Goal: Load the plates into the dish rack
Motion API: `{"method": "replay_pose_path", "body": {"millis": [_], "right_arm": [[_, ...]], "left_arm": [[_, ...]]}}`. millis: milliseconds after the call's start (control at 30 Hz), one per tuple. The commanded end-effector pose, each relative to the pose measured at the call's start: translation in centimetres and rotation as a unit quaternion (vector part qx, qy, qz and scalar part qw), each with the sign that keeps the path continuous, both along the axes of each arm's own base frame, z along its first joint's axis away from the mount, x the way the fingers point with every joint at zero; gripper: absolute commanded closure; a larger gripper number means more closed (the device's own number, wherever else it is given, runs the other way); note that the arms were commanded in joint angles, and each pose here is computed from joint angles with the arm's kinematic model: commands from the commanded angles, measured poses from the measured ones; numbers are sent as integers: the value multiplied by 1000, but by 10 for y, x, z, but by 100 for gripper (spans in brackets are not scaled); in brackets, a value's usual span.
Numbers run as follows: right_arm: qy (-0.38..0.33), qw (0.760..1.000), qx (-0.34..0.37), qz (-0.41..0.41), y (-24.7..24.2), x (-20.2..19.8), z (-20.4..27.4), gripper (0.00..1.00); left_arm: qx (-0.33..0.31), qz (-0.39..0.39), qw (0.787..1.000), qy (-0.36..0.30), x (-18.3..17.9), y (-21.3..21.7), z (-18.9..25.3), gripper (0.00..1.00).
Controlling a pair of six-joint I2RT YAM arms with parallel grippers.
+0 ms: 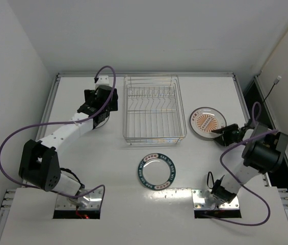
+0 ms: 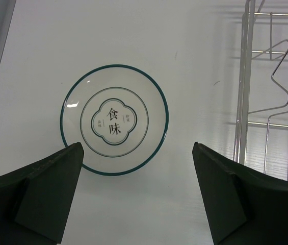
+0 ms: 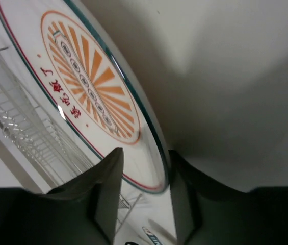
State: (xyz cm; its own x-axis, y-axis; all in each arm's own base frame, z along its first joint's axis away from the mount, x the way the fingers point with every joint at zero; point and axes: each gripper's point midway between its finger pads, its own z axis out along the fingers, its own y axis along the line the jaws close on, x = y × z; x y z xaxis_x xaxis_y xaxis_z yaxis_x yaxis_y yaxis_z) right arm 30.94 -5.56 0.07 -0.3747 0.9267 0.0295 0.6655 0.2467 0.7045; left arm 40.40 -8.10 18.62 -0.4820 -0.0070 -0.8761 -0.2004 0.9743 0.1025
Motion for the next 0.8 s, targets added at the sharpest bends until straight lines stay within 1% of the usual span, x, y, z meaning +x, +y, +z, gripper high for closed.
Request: {"method": "replay_pose_path", "body": {"millis": [0,33,100,133,267,333,367,400,433,467,500,533,567,633,700,733,767], "right_arm": [[-26,1000,-9,-6,-8,34,3,66],[-29,1000,0,1,-2,37,2,77],[-30,1000,5,4,-3,40,-1,95],[-32,999,2,8,-3,40,-1,100],[-52,998,-31,14,-4,36,18,100],[-82,993,-86,16,-14,38,53,100],[-67,991,-118,7,-21,34,59,100],[-81,984,-158,22,-20,37,75,100],[-113,967,-227,3,-34,47,118,100],[-123,958,-259,4,-36,50,138,100],[-139,946,-293,26,-24,57,167,100],[-133,934,-332,7,-29,57,181,100],[-160,922,-353,1,-22,56,208,100],[-197,894,-402,3,-1,61,243,100],[-219,877,-428,4,15,69,274,100],[-214,867,-450,20,33,74,277,100],[-206,862,-462,29,41,80,278,100]], "left_arm": [[-20,-6,999,-32,3,-7,19,14],[-20,-6,999,-32,3,-7,19,14],[-20,-6,999,-32,3,-7,19,14],[-20,-6,999,-32,3,-7,19,14],[-12,-4,1000,-28,4,-6,16,14],[-12,-4,1000,-28,4,-6,16,14],[-12,-4,1000,-28,4,-6,16,14],[-12,-4,1000,-28,4,-6,16,14],[-12,-4,1000,-28,4,-6,16,14],[-12,-4,1000,-28,4,-6,16,14],[-12,-8,1000,-23,4,-8,12,14],[-12,-8,1000,-22,4,-8,12,14],[-12,-8,1000,-22,4,-8,12,14],[-12,-8,1000,-22,4,-8,12,14],[-12,-8,1000,-22,4,-8,12,14],[-12,-8,1000,-22,4,-8,12,14],[-12,-8,1000,-22,4,-8,12,14]]}}
